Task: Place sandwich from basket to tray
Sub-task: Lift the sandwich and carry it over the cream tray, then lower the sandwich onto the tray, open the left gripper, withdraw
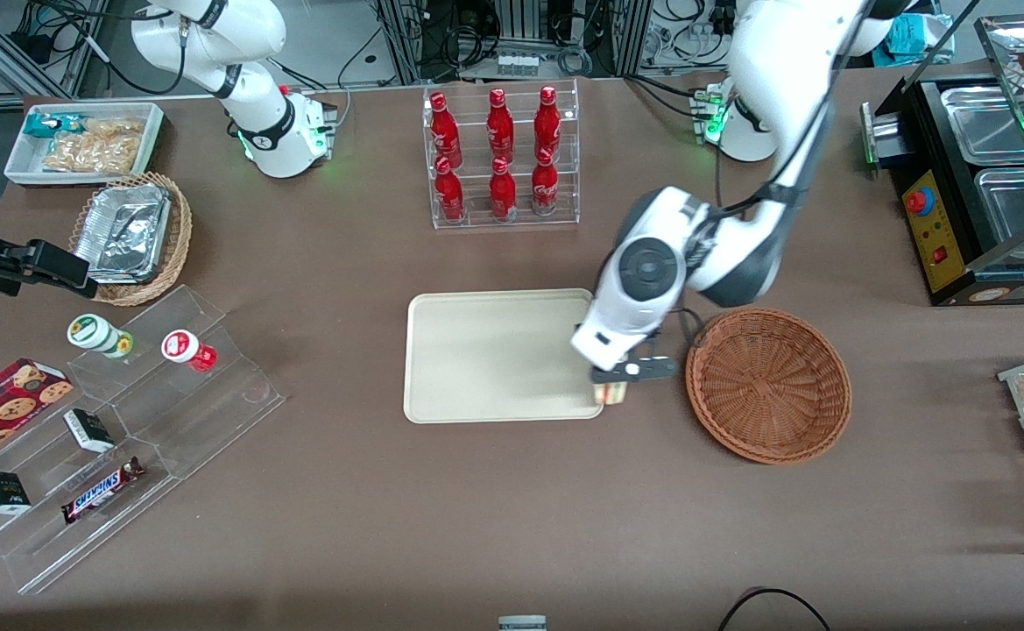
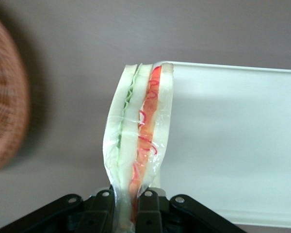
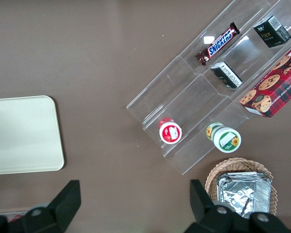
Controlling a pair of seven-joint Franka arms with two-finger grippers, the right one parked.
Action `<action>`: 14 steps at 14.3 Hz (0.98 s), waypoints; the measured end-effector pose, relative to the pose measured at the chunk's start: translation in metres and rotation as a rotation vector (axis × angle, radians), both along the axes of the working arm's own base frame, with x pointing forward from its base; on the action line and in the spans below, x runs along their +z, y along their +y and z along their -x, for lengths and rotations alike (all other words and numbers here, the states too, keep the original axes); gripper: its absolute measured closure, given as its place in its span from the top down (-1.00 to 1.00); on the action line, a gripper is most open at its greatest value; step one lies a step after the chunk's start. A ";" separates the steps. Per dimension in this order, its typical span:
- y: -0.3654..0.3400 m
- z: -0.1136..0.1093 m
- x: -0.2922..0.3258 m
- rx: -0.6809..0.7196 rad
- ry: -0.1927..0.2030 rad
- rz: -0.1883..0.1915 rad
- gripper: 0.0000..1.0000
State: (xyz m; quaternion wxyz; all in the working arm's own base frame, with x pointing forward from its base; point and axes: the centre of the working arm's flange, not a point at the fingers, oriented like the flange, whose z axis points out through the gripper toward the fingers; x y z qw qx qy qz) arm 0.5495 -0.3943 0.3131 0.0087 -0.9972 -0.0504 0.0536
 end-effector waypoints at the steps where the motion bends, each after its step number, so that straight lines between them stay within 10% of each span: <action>1: -0.020 0.005 -0.007 0.014 -0.001 -0.001 -0.71; 14: -0.149 0.048 -0.066 0.020 0.019 0.033 -0.71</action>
